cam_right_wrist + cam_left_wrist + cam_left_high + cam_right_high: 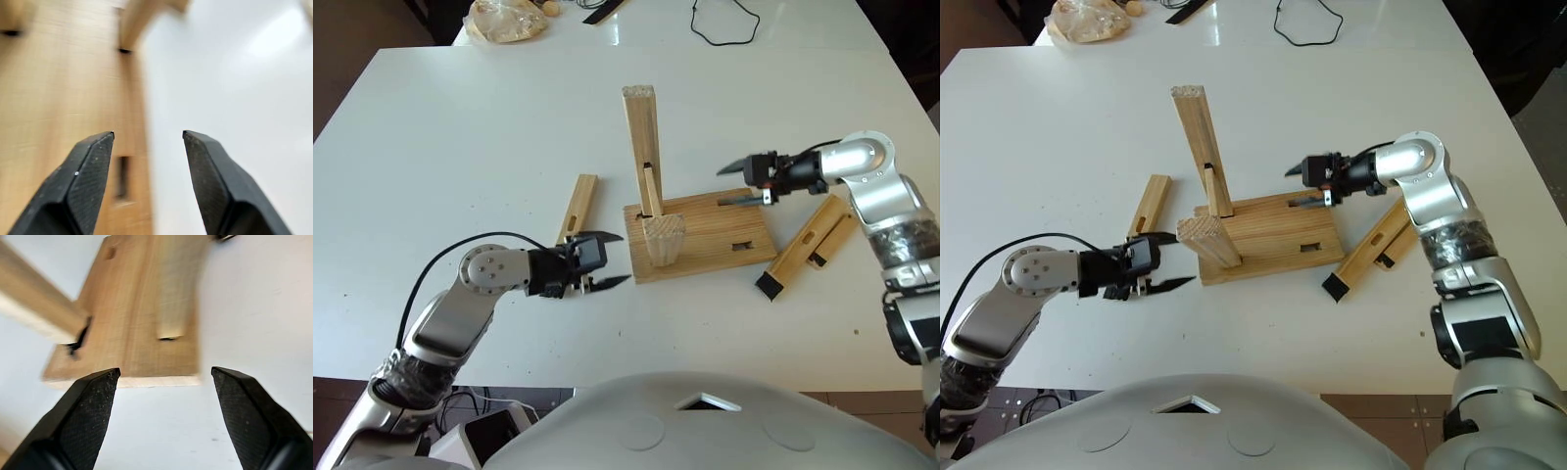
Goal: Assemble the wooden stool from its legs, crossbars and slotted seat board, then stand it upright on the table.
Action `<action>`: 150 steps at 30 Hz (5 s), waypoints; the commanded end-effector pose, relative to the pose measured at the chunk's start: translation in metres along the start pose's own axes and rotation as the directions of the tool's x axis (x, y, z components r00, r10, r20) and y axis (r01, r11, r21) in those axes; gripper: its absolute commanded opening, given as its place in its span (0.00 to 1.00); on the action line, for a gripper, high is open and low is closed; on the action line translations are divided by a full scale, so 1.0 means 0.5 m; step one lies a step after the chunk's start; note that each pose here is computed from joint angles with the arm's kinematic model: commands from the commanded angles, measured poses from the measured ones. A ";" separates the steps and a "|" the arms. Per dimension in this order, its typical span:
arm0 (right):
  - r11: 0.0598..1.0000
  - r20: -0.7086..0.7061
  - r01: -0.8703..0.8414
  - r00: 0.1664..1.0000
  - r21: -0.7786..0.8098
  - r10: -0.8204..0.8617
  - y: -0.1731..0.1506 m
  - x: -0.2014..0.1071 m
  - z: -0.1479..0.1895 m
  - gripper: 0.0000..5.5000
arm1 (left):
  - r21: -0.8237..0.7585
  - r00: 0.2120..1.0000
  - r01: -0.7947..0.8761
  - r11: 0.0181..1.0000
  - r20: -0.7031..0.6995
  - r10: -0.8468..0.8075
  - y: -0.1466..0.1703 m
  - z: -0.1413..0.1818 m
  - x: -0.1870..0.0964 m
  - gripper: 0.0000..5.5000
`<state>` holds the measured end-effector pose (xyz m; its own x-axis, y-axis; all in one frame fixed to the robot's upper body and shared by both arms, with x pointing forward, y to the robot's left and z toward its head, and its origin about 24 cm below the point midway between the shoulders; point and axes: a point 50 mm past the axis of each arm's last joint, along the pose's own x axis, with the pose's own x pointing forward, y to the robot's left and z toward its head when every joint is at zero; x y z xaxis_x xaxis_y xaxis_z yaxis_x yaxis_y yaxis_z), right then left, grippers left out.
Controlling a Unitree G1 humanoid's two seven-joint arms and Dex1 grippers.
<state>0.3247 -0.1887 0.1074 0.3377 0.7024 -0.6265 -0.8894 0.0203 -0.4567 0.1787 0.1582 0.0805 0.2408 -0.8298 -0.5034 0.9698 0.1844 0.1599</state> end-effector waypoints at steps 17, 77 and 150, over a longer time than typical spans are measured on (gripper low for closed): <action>0.984 -0.228 -0.085 0.973 -0.157 0.048 0.015 0.012 -0.094 0.47 | -0.037 0.985 -0.164 0.986 -0.061 0.162 0.080 -0.055 0.069 0.63; 0.514 -0.146 0.178 0.984 0.839 -0.103 0.265 -0.302 -0.106 0.47 | -0.089 0.794 -0.607 0.790 -0.057 0.605 0.058 -0.069 0.018 0.63; 0.580 -0.585 0.623 0.759 0.525 -0.286 0.207 -0.344 -0.246 0.47 | -0.010 0.838 -0.536 0.844 -0.122 0.531 0.035 -0.091 0.049 0.63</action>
<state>0.2177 -0.3900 0.0915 0.7181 0.1310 -0.6835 -0.4312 0.8546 -0.2892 0.2030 0.1625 0.0356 0.7357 -0.5393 -0.4097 0.6761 0.6209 0.3967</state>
